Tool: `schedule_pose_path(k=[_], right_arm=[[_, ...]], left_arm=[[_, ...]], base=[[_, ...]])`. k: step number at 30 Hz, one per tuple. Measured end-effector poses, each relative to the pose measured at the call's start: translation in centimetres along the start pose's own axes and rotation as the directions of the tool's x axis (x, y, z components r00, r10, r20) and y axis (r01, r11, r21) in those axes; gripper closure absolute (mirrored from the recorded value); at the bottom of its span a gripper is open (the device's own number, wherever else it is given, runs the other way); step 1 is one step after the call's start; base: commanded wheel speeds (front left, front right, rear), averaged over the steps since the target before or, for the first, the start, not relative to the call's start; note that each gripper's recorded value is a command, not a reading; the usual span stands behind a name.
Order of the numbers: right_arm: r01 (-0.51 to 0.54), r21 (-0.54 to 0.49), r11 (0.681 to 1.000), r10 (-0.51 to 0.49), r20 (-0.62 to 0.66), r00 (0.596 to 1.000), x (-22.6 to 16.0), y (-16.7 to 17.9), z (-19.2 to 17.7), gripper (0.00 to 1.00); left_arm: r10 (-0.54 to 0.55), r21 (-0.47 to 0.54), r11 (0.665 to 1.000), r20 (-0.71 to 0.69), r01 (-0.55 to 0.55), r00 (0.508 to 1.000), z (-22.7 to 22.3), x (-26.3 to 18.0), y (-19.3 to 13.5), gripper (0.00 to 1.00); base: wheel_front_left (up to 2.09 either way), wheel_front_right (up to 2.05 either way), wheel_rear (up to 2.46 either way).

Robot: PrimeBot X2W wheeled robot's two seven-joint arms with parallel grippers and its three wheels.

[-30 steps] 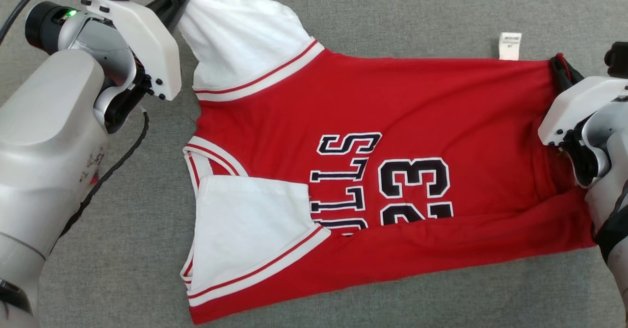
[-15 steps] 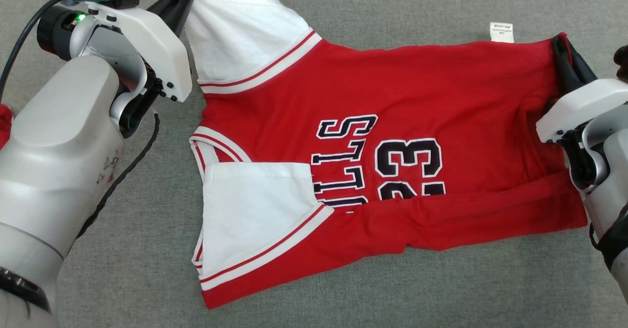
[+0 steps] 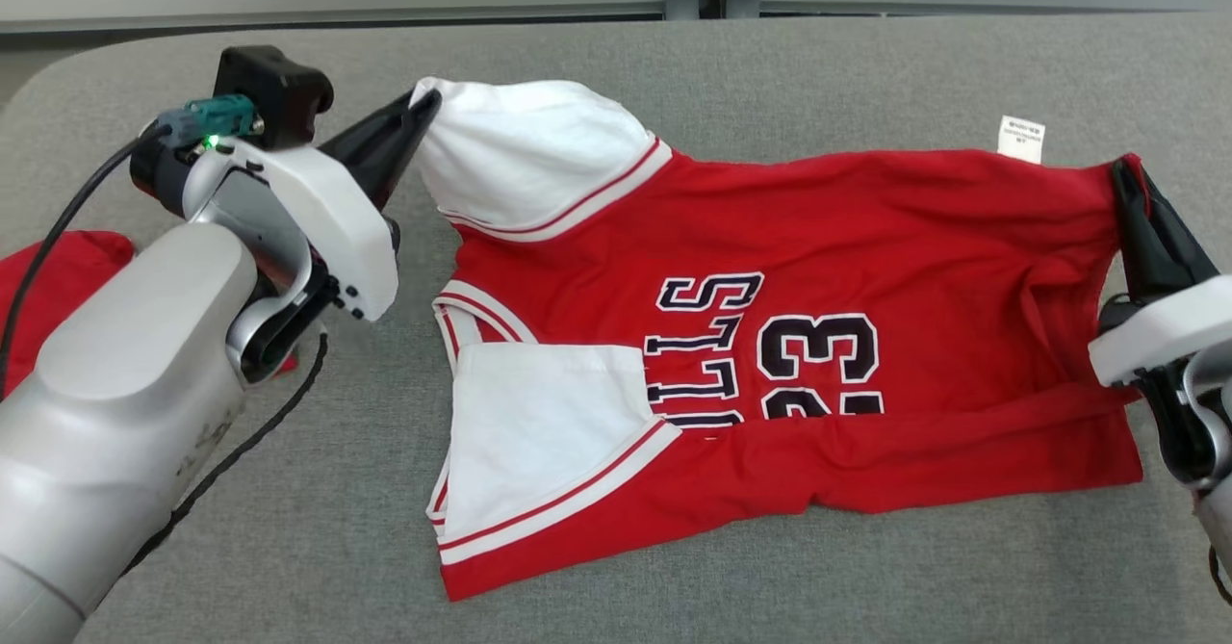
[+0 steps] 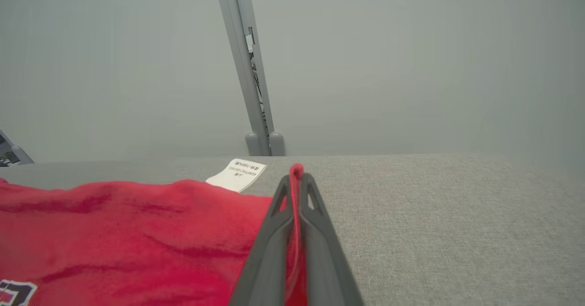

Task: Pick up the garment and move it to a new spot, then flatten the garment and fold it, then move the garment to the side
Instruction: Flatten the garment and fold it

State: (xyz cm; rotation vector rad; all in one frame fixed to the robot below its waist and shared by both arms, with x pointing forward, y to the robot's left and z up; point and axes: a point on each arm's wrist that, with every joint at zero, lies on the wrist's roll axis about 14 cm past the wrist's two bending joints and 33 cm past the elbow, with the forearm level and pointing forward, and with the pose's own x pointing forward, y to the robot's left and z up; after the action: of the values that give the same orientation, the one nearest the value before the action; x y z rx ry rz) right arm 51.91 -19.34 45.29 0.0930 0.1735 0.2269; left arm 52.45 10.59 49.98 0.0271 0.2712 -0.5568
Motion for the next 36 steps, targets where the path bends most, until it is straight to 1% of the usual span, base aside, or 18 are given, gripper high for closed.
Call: schedule_pose_path(k=[2, 5, 9, 13, 16, 23, 30, 32, 36], right_arm=[[-0.014, 0.012, 1.0, 0.013, 0.006, 1.0, -0.9, 0.3, 0.2, 1.0], [-0.04, 0.018, 0.999, 0.04, -0.001, 0.999, -2.3, 0.8, 0.0, 1.0], [-0.041, 0.017, 0.999, 0.041, -0.024, 0.999, -4.1, 0.1, -0.3, 1.0], [-0.055, 0.001, 0.998, 0.055, -0.079, 0.995, -5.4, -0.1, -0.9, 1.0], [-0.068, -0.002, 0.998, 0.067, -0.133, 0.989, -6.2, 0.0, -1.6, 1.0], [-0.099, -0.025, 0.995, 0.09, -0.235, 0.968, -7.8, 0.0, -3.1, 1.0], [-0.108, 0.014, 0.994, 0.106, -0.348, 0.932, -9.8, 0.3, -5.2, 1.0], [-0.114, 0.011, 0.993, 0.11, -0.371, 0.922, -10.5, 0.2, -5.5, 1.0], [-0.102, 0.044, 0.994, 0.11, -0.432, 0.895, -11.8, 0.1, -6.6, 1.0]], left_arm=[[-0.014, 0.002, 1.0, 0.003, 0.014, 1.0, 0.1, -1.3, -0.5, 1.0], [-0.048, 0.009, 0.999, -0.029, 0.048, 0.998, -0.8, -3.6, -1.7, 1.0], [-0.081, 0.018, 0.996, -0.067, 0.082, 0.994, -1.6, -6.6, -3.1, 1.0], [-0.085, 0.016, 0.996, -0.117, 0.088, 0.989, -2.6, -9.3, -3.9, 1.0], [-0.112, 0.009, 0.993, -0.161, 0.115, 0.981, -3.6, -10.8, -5.1, 1.0], [-0.206, -0.046, 0.978, -0.269, 0.201, 0.941, -6.3, -12.9, -8.3, 1.0], [-0.248, -0.069, 0.968, -0.362, 0.24, 0.899, -8.6, -14.1, -9.5, 1.0], [-0.266, -0.083, 0.964, -0.384, 0.254, 0.884, -9.3, -14.4, -10.1, 1.0], [-0.296, -0.104, 0.955, -0.419, 0.278, 0.858, -10.2, -14.9, -11.1, 1.0]], base=[[0.0, 0.0, 0.0], [0.0, 0.0, 0.0], [0.0, 0.0, 0.0], [0.0, 0.0, 0.0], [0.0, 0.0, 0.0], [0.0, 0.0, 0.0], [0.0, 0.0, 0.0], [0.0, 0.0, 0.0], [0.0, 0.0, 0.0]])
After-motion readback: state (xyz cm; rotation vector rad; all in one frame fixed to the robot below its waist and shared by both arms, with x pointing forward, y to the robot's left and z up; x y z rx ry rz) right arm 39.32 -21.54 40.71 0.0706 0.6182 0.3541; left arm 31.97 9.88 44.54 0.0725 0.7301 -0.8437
